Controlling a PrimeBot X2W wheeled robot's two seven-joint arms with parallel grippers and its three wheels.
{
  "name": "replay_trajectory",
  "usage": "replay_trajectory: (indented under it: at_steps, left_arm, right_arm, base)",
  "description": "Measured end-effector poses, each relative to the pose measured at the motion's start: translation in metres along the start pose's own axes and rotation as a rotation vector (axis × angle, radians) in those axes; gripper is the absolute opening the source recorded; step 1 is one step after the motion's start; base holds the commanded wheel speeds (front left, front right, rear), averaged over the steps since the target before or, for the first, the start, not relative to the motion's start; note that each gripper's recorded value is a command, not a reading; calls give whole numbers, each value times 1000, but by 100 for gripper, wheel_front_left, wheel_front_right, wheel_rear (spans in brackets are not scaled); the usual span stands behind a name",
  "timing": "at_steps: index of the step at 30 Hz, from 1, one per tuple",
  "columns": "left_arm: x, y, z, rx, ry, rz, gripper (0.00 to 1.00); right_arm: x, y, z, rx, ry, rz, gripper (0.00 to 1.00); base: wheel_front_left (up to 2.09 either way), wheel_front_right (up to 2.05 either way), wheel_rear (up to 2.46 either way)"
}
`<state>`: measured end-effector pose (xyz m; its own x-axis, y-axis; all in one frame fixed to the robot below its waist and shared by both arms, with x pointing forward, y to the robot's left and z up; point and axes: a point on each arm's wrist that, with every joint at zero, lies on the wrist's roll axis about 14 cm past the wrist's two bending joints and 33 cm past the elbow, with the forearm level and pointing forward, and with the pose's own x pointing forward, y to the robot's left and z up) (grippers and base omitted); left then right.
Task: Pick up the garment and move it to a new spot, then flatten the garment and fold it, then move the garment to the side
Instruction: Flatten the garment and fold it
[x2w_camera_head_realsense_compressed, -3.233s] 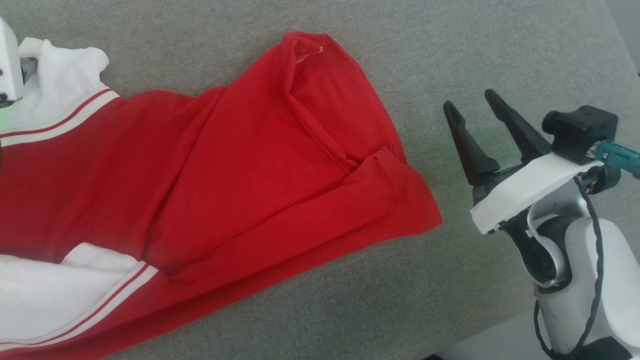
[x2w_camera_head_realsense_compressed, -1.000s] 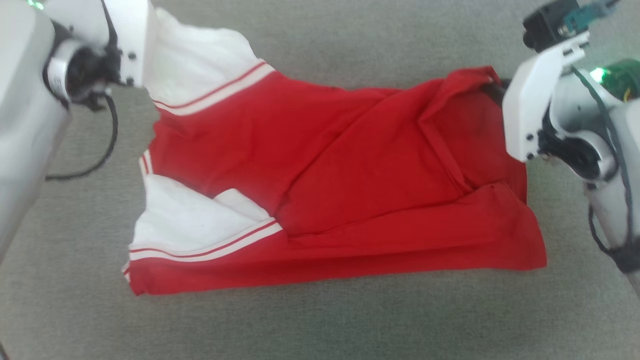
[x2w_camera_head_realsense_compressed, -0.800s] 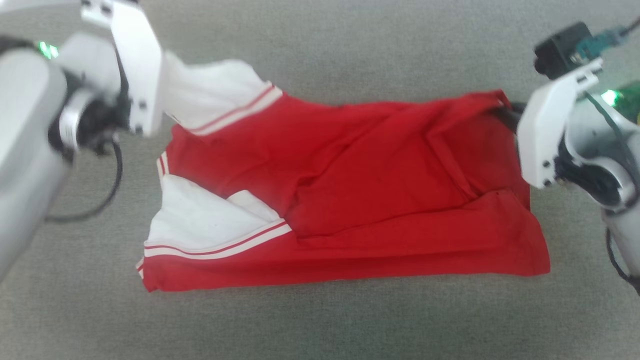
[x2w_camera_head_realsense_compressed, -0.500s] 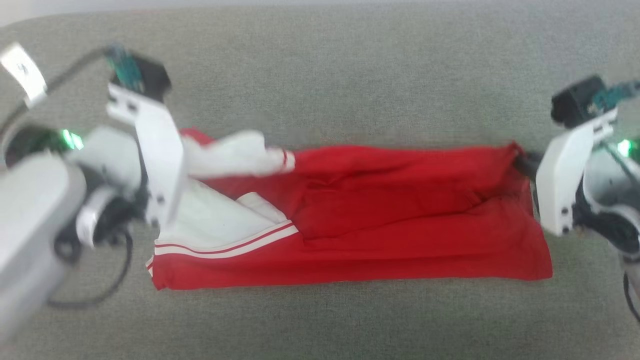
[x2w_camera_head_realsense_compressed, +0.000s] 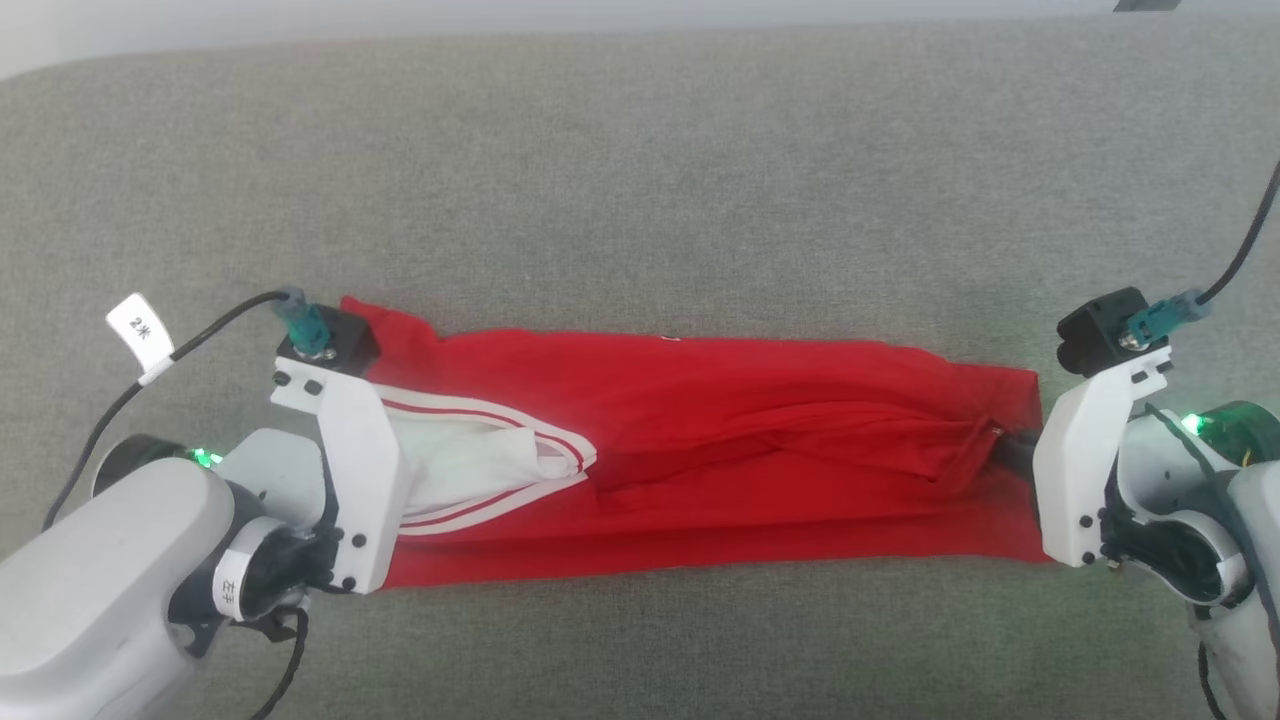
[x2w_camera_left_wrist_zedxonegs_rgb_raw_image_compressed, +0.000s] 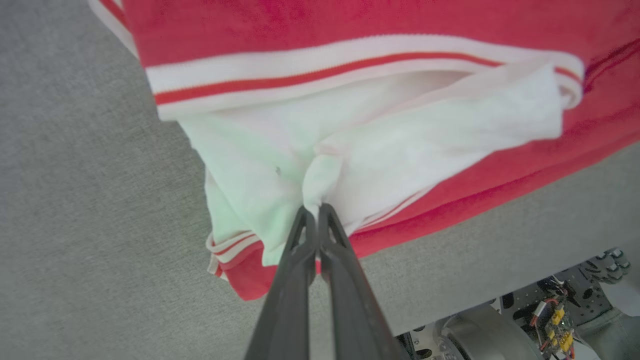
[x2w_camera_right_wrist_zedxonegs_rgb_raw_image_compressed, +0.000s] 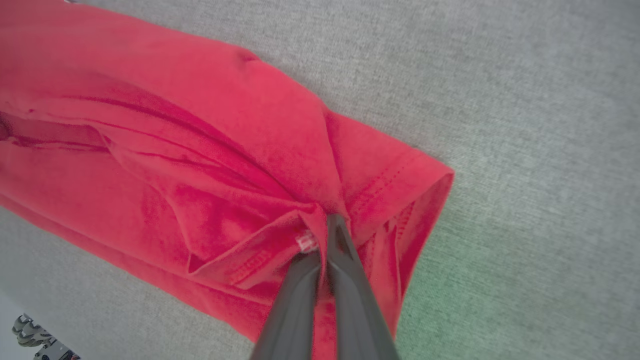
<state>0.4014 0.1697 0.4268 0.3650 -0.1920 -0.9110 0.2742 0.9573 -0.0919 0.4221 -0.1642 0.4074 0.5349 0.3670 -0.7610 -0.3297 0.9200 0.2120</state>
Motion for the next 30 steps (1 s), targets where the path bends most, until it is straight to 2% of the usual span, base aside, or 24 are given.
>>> replay_trajectory:
  at_steps: [1, 2, 3, 4, 5, 6, 13, 21, 30]
  left_arm:
    - [2, 1, -1, -15, -2, -1, 0]
    - [3, 2, -3, -27, 2, 0, 0]
    - [4, 2, -4, -26, 0, 0, 18]
    - [4, 3, -2, -21, -17, 2, 47]
    - [2, 3, 2, -19, -44, 1, 92]
    - [0, 3, 6, -26, -68, -2, 100]
    - [-12, -1, 22, -31, -213, -23, 100]
    - [-37, 3, 50, -26, -488, -29, 100]
    - [-58, 34, 56, -101, -792, 51, 100]
  right_arm:
    - [0, 0, 0, 0, -6, -4, 0]
    - [-1, 0, 0, 2, -10, -5, 10]
    - [-2, 0, 0, 2, -15, -8, 60]
    - [-3, -1, 1, -1, -20, -14, 100]
    - [-4, -2, 1, 3, -28, -19, 100]
    - [-6, -2, 2, 2, -31, -21, 100]
    - [-21, -5, 13, 8, -105, -38, 100]
    - [-42, -17, 19, 57, -199, -84, 100]
    - [-52, -36, 10, 154, -245, -142, 100]
  base:
    - [0, 0, 0]
    - [0, 0, 0]
    - [0, 0, 0]
    - [0, 0, 0]
    - [0, 0, 0]
    - [0, 0, 0]
    - [0, 0, 0]
    - [0, 0, 0]
    - [0, 0, 0]
